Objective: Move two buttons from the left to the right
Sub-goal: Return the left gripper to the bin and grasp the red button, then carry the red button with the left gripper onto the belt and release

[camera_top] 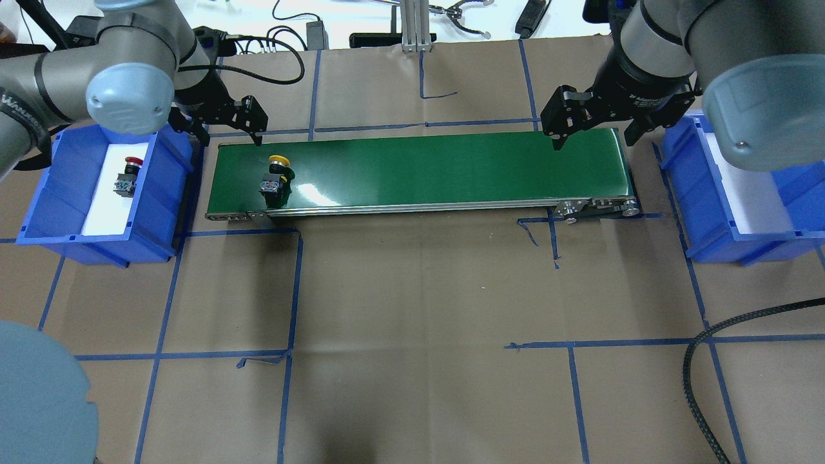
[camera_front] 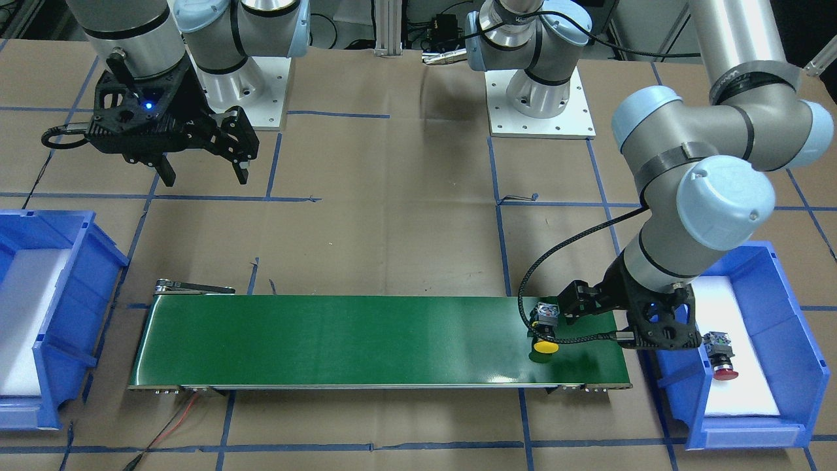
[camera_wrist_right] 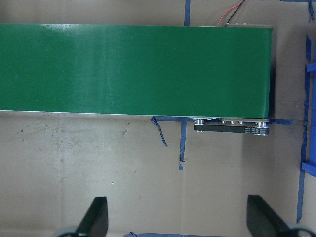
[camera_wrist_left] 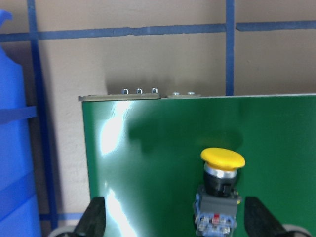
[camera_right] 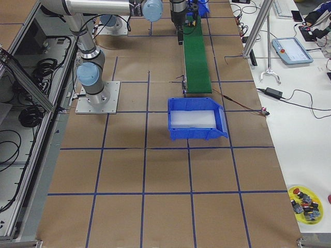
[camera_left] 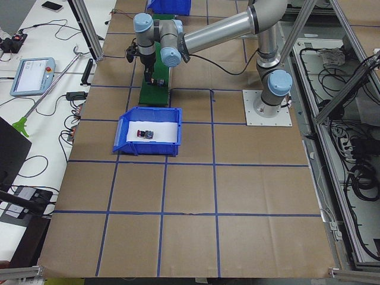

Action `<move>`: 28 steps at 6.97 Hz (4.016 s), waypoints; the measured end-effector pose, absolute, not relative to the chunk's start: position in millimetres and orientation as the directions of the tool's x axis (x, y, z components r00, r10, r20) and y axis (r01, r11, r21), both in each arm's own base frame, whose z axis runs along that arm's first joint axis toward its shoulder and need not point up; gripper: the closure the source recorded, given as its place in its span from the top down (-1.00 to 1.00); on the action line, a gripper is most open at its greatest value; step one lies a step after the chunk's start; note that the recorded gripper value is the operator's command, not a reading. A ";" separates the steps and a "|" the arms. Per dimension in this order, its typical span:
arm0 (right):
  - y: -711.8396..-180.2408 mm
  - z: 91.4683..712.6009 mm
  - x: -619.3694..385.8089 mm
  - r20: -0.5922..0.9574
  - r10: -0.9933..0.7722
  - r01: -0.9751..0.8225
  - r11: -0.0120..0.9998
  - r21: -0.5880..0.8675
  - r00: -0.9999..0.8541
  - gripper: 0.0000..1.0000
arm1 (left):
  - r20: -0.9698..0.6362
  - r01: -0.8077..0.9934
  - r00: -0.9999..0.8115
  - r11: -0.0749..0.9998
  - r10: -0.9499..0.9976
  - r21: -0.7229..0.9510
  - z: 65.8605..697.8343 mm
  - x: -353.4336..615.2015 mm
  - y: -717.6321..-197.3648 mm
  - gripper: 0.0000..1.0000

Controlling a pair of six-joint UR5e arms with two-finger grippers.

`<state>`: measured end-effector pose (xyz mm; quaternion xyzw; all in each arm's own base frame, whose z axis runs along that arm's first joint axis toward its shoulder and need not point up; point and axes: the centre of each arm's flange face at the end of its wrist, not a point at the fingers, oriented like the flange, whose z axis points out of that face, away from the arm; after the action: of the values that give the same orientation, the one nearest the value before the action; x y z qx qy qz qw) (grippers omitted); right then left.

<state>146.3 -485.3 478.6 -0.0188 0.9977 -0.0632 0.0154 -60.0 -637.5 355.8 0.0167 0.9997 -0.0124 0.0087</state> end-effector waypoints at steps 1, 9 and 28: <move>-485.3 478.6 146.3 -0.028 -0.039 -0.036 0.991 -0.127 -0.999 1.00 | -0.015 0.034 -0.999 0.999 0.034 -0.020 386.1 -60.8 -633.7 1.00; -485.6 480.8 146.3 -0.028 -0.041 -0.037 0.991 -0.129 -0.999 1.00 | -0.011 0.082 -0.997 0.997 0.081 -0.003 403.3 164.6 -619.2 0.99; -515.2 458.1 147.2 -0.031 -0.040 -0.036 0.992 -0.121 -0.999 1.00 | -0.007 0.082 -0.997 0.997 0.082 0.004 218.9 215.0 -662.6 -0.90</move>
<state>147.2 -515.2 458.1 -0.0190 0.9978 -0.0605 0.0169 215.0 -662.6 218.9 0.0410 0.9992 0.0019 0.0034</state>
